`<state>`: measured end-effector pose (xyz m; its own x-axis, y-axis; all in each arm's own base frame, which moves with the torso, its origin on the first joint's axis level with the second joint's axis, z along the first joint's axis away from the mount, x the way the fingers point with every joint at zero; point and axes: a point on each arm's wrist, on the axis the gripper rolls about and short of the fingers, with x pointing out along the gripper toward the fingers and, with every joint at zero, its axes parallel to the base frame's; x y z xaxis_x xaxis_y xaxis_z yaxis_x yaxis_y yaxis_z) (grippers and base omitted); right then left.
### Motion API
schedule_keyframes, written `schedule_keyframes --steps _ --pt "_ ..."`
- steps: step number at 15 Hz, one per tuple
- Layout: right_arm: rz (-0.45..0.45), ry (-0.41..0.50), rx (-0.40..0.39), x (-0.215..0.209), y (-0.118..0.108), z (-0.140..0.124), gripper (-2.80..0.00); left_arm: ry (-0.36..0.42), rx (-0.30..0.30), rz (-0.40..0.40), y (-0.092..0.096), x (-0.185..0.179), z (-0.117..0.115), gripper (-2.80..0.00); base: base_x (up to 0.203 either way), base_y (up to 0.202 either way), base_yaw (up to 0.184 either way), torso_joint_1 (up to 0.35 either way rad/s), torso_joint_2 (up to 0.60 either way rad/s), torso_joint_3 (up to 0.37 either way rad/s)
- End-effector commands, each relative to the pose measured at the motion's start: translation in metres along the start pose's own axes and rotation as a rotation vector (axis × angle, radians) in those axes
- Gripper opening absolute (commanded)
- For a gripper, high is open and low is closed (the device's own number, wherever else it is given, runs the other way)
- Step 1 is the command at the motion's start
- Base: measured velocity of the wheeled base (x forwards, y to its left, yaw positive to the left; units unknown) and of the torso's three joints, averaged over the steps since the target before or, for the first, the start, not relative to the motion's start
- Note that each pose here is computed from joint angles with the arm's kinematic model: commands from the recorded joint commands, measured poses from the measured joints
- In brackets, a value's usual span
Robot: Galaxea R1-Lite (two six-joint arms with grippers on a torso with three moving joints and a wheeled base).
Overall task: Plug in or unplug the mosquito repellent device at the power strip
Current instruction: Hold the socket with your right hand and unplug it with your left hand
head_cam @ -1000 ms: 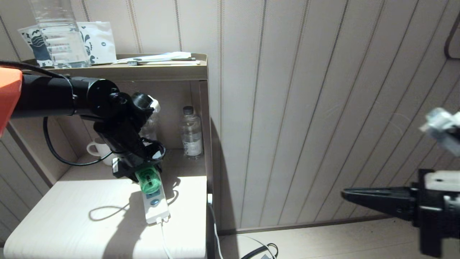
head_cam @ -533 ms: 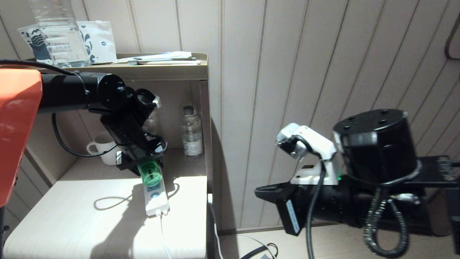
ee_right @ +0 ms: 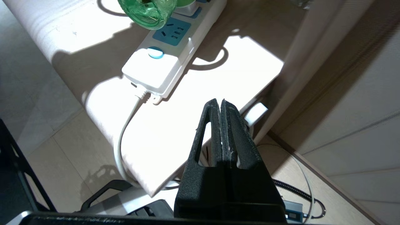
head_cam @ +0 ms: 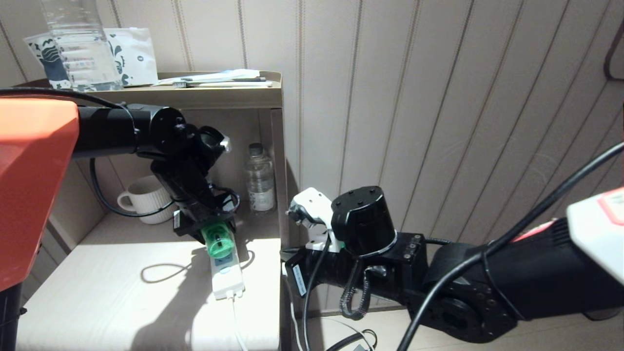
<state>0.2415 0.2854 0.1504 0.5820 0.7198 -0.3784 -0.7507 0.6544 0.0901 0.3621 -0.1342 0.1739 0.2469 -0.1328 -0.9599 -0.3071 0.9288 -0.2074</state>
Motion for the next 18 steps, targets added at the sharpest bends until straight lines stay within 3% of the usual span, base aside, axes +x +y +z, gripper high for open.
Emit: schedule_keyframes --steps 1,3,8,18 --pt "0.005 0.050 0.002 0.027 0.002 -0.017 -2.80 0.019 -0.005 -0.011 -0.002 -0.001 -0.003 -2.80 0.000 0.000 0.000 0.000 0.00 0.000" --pt "0.011 0.062 0.005 0.043 0.004 -0.025 -2.80 0.035 -0.001 -0.029 -0.006 -0.001 -0.007 -2.80 0.000 0.000 0.000 0.000 0.00 0.000" --pt "0.041 -0.020 0.006 0.066 0.014 -0.029 -2.80 0.043 0.004 -0.036 -0.016 -0.001 -0.016 -2.80 0.000 0.000 0.000 0.000 0.00 0.000" --pt "0.071 -0.066 -0.003 0.086 0.028 -0.021 -2.80 0.043 0.005 -0.041 -0.022 0.001 -0.020 -2.80 0.000 0.000 0.000 0.000 0.00 0.000"
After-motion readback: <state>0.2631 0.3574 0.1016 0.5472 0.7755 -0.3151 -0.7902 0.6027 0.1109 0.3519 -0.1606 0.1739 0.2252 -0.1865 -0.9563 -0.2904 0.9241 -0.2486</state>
